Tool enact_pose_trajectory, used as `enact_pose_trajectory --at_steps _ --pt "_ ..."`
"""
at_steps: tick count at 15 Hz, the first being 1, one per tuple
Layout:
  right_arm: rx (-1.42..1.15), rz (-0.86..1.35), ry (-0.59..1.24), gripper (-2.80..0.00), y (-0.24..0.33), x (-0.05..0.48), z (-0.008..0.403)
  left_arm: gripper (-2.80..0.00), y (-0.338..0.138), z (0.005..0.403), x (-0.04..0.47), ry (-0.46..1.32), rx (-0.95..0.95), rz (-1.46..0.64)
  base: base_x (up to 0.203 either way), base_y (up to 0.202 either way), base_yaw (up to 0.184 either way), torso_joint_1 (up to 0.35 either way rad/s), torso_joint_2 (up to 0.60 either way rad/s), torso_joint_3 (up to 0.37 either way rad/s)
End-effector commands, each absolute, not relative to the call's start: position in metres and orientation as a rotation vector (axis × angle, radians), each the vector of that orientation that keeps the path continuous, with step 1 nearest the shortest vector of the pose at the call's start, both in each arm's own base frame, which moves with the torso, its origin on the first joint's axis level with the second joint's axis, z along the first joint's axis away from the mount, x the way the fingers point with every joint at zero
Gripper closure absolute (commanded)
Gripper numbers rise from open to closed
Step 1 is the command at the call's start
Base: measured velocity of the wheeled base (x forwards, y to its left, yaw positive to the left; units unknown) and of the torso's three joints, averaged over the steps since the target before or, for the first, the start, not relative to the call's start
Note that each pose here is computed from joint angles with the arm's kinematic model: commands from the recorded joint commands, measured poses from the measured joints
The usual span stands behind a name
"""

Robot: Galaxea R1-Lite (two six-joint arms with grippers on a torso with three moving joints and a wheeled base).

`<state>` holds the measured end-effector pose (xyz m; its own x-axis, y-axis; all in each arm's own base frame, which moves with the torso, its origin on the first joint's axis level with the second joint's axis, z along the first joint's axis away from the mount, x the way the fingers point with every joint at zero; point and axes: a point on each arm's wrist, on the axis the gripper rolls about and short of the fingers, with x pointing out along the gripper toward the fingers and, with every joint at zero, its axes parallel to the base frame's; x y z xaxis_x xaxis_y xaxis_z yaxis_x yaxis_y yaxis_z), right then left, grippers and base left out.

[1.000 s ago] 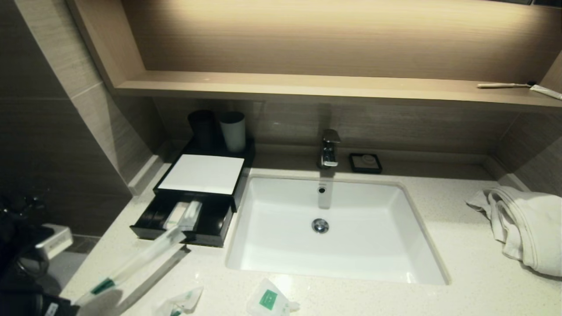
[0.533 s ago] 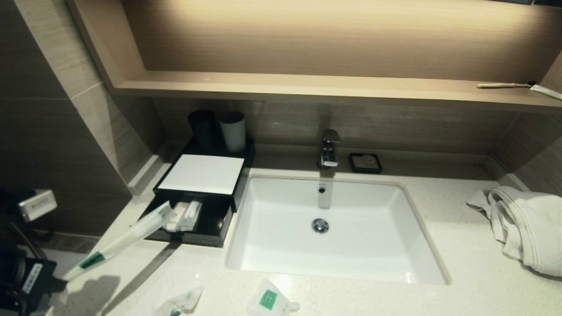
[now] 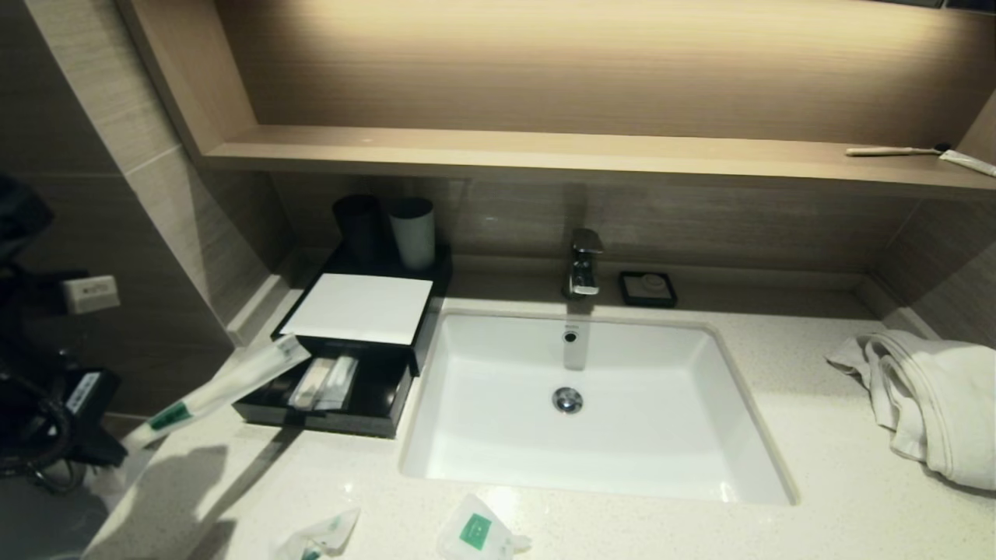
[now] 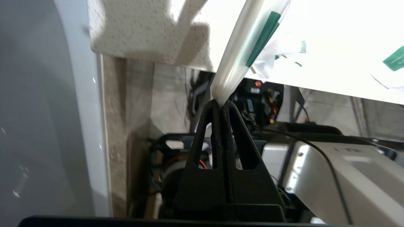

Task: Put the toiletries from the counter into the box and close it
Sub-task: Place the bathroom toiletry into the drawer

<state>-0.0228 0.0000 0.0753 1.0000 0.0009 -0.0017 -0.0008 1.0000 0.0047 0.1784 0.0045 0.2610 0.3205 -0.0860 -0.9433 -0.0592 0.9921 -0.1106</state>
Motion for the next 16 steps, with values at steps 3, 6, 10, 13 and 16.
enact_pose_trajectory --at_steps 3,6,10,13,16 --pt "0.005 0.002 0.002 0.00 0.000 -0.023 0.075 0.00 -0.006 0.257 0.200 1.357 -0.161 -0.010 0.000 0.000 0.000 0.000 0.00 0.000" --pt "0.005 0.002 0.002 0.00 0.000 -0.023 0.075 0.00 -0.008 0.256 0.203 1.394 -0.174 0.006 0.000 0.000 0.000 0.000 0.00 0.000" --pt "0.005 0.002 0.002 0.00 0.000 -0.023 0.075 0.00 -0.008 0.251 0.222 1.424 -0.212 0.048 0.000 0.000 0.000 0.000 0.00 0.000" --pt "0.005 0.002 0.002 0.00 0.000 -0.023 0.075 0.00 -0.008 0.246 0.231 1.449 -0.225 0.065 0.000 0.000 0.000 0.000 0.00 0.000" --pt "0.005 0.002 0.002 0.00 0.000 -0.023 0.075 0.00 -0.009 0.241 0.238 1.468 -0.227 0.069 0.000 0.000 0.000 0.000 0.00 0.000"
